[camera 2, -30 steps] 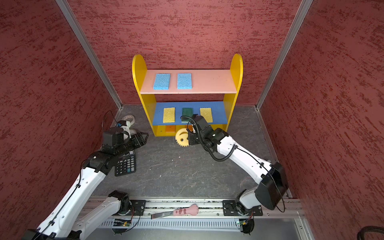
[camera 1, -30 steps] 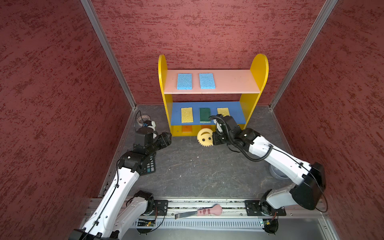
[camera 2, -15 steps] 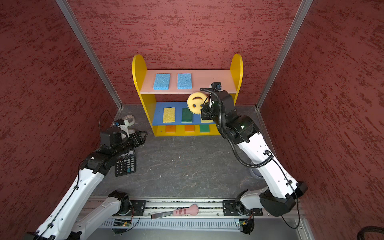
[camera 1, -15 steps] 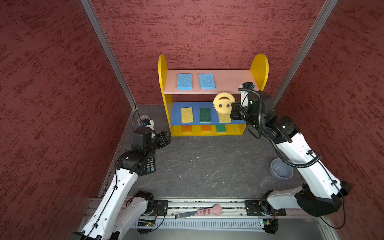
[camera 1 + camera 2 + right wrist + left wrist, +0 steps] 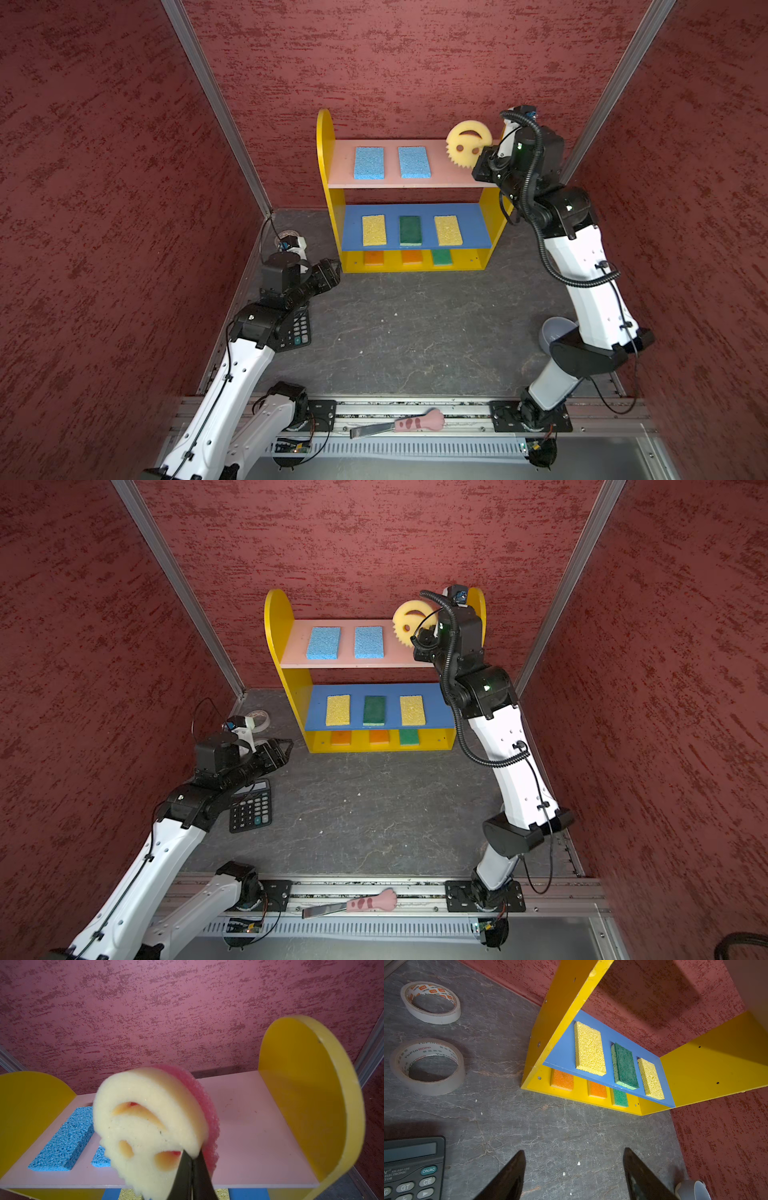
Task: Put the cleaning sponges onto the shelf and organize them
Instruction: 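Lift the smiley sponge up to the pink top shelf with the right gripper, then lower the smiley sponge onto the pink shelf beside the blue sponges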
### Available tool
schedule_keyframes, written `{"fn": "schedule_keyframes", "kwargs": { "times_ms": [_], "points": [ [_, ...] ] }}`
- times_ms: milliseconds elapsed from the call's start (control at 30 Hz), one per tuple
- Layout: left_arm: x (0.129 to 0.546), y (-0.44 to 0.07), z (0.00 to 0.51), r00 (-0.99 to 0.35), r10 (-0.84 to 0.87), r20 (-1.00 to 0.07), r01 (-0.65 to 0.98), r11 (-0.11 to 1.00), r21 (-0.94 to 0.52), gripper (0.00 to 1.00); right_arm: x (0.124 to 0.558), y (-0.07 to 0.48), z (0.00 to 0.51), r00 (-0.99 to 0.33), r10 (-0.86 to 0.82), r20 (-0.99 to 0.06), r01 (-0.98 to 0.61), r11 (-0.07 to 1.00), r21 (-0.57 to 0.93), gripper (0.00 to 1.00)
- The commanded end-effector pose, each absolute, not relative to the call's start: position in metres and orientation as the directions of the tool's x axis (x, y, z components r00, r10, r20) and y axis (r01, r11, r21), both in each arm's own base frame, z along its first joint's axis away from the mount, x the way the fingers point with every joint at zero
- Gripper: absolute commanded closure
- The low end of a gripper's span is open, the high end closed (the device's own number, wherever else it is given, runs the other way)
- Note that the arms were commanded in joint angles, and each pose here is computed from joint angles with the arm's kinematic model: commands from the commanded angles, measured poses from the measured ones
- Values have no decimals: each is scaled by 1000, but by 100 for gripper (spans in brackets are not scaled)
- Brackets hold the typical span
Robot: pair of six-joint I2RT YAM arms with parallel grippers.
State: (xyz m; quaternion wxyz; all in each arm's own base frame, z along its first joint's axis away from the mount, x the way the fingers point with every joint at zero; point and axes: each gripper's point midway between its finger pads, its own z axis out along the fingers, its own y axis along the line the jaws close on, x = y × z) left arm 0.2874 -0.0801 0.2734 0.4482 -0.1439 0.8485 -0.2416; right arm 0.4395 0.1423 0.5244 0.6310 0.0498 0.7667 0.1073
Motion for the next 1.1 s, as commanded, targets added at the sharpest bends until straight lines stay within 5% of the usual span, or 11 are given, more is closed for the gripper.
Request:
{"fn": "schedule_keyframes", "kwargs": {
  "times_ms": [0,967,1067],
  "points": [
    [287,-78,279,-545,-462,-700,-17,841,-541,27,446,136,513,-261,215,-941,-53,970,236,100],
    [288,-73,275,-543,-468,-697,-37,843,-537,26,474,141,458,-466,332,-820,-96,902,420,100],
    [288,-73,273,-549,-469,-692,-38,840,-541,25,478,141,452,-476,330,-815,-87,905,417,91]
  ]
}}
